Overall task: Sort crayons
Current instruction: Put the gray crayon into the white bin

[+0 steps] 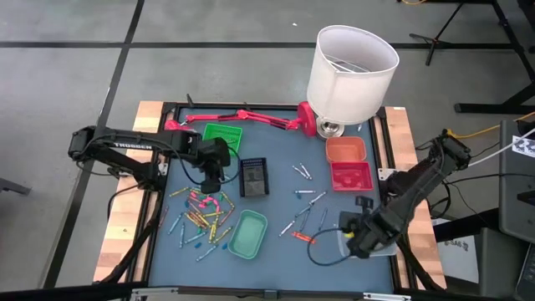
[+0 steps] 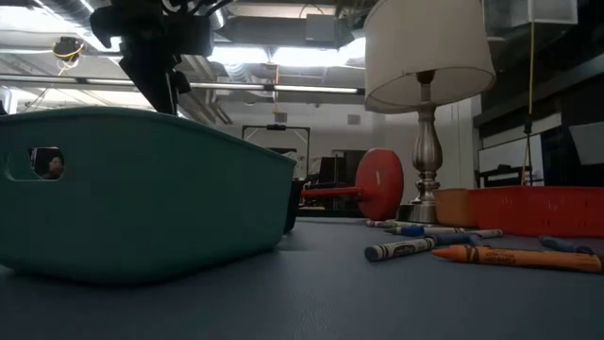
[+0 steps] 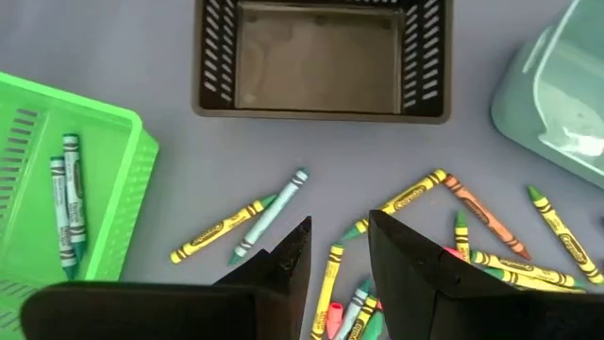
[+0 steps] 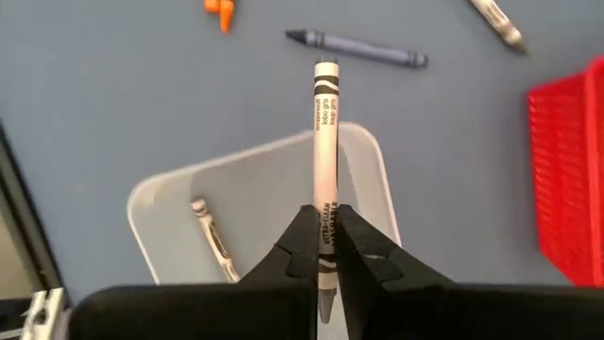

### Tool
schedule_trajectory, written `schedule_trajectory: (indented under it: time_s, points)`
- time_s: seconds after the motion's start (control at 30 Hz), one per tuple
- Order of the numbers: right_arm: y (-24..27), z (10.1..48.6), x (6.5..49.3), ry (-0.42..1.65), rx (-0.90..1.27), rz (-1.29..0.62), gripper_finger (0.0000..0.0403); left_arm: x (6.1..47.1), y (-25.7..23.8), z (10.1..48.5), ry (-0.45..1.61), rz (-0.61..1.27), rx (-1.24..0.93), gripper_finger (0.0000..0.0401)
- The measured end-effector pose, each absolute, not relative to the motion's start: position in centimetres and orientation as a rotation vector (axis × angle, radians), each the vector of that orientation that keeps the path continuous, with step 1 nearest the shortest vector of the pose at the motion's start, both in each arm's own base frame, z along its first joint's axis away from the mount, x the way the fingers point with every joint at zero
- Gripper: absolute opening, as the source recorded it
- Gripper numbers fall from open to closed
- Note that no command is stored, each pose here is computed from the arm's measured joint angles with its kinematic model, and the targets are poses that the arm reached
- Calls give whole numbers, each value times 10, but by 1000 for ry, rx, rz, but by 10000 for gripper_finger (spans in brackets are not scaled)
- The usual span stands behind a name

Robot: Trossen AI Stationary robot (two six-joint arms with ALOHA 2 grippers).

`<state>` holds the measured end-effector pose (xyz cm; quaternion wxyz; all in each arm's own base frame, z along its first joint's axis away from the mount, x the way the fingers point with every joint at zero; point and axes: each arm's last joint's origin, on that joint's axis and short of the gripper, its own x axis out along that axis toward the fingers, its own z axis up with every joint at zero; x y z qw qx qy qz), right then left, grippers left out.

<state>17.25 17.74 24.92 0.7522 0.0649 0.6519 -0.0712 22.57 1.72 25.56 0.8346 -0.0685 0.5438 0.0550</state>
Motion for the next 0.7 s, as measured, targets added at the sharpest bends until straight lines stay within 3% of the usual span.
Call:
schedule_trajectory:
  time_s: [0.7]
  points:
    - [201, 249, 140, 1441, 115, -127, 15, 229, 9, 256, 1127, 110, -87, 92]
